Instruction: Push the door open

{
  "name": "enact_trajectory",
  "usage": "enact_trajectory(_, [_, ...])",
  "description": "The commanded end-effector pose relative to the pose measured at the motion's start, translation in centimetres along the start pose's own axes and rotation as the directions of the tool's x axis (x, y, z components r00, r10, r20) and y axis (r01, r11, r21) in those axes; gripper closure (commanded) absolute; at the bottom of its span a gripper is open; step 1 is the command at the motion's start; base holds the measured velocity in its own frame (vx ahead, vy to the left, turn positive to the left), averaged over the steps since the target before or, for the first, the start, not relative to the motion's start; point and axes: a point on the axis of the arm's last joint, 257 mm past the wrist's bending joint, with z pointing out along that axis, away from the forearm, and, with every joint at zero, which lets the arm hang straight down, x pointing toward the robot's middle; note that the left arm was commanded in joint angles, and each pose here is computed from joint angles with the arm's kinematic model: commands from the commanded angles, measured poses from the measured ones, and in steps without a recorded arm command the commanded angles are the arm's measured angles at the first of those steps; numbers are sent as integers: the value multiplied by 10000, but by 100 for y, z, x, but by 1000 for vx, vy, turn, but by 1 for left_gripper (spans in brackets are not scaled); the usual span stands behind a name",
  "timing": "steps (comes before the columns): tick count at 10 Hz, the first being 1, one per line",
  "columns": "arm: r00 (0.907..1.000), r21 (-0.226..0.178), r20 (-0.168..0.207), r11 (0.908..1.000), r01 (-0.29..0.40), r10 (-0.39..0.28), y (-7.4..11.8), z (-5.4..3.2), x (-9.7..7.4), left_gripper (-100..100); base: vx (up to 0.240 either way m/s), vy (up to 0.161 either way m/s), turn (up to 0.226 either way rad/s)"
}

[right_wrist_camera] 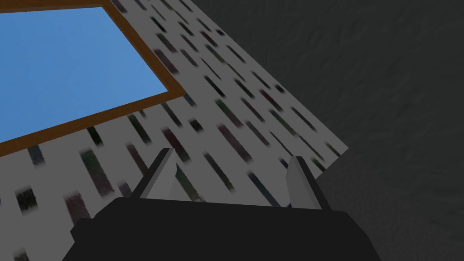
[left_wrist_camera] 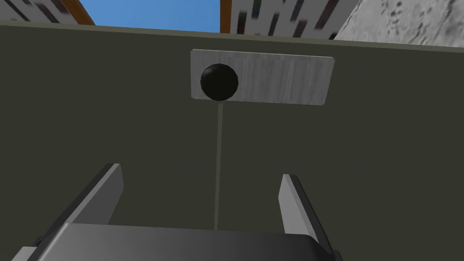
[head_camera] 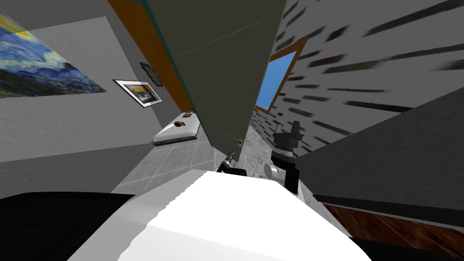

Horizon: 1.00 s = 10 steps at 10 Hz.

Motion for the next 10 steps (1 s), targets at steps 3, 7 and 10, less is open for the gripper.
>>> enact_trajectory(3, [9997,-90,66,9997,-225,225,48,15,-161,-100,233,-98,-19])
enact_trajectory(7, [9999,20,151,10000,49,-49,0,122,-73,-100,165,-122,-5])
enact_trajectory(10, [9999,20,151,10000,49,-49,0,122,-73,100,-19,16,-14])
